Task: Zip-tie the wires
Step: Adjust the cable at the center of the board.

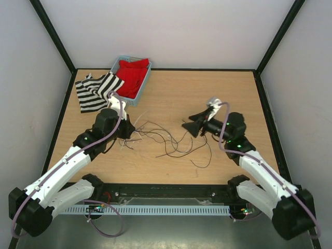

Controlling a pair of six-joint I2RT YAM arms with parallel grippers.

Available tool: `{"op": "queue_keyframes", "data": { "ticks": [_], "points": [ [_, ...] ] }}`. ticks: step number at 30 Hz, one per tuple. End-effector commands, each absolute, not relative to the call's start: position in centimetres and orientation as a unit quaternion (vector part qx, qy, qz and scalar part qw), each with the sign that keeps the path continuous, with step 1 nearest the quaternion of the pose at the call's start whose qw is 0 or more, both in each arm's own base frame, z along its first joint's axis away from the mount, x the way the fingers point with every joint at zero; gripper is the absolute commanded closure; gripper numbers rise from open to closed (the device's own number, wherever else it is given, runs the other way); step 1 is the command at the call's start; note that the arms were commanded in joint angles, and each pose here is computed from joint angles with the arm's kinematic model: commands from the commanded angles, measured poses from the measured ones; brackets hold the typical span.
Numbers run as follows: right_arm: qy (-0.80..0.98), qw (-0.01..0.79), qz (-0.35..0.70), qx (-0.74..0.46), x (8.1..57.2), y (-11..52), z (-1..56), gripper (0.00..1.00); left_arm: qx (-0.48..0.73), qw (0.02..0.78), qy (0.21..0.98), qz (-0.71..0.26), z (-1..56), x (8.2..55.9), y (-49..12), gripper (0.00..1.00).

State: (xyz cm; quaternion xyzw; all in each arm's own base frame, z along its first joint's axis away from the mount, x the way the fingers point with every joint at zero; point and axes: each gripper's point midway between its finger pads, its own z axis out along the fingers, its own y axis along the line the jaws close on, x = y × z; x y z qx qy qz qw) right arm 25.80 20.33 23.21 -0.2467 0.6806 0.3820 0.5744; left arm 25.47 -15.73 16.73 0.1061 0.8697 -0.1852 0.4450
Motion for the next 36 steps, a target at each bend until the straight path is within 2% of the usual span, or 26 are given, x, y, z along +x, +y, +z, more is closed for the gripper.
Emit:
{"op": "queue_keyframes", "data": {
  "ticks": [1,13,30,36],
  "points": [
    [0.608,0.559,0.459,-0.328,22.6,26.3,25.7,0.35,0.106,0.46,0.859,-0.199,18.4,25.9,-16.1,1.0],
    [0.618,0.477,0.492,-0.385,19.6,36.5,21.4,0.35,0.105,0.45,0.861,-0.212,18.2,25.8,-16.7,1.0],
    [0.624,0.445,0.487,-0.418,20.8,41.4,17.0,0.37,0.101,0.446,0.858,-0.235,18.9,25.6,-17.4,1.0],
    [0.63,0.442,0.484,-0.416,21.4,42.3,16.0,0.43,0.1,0.444,0.858,-0.237,18.8,25.6,-17.5,1.0]
  ]
}}
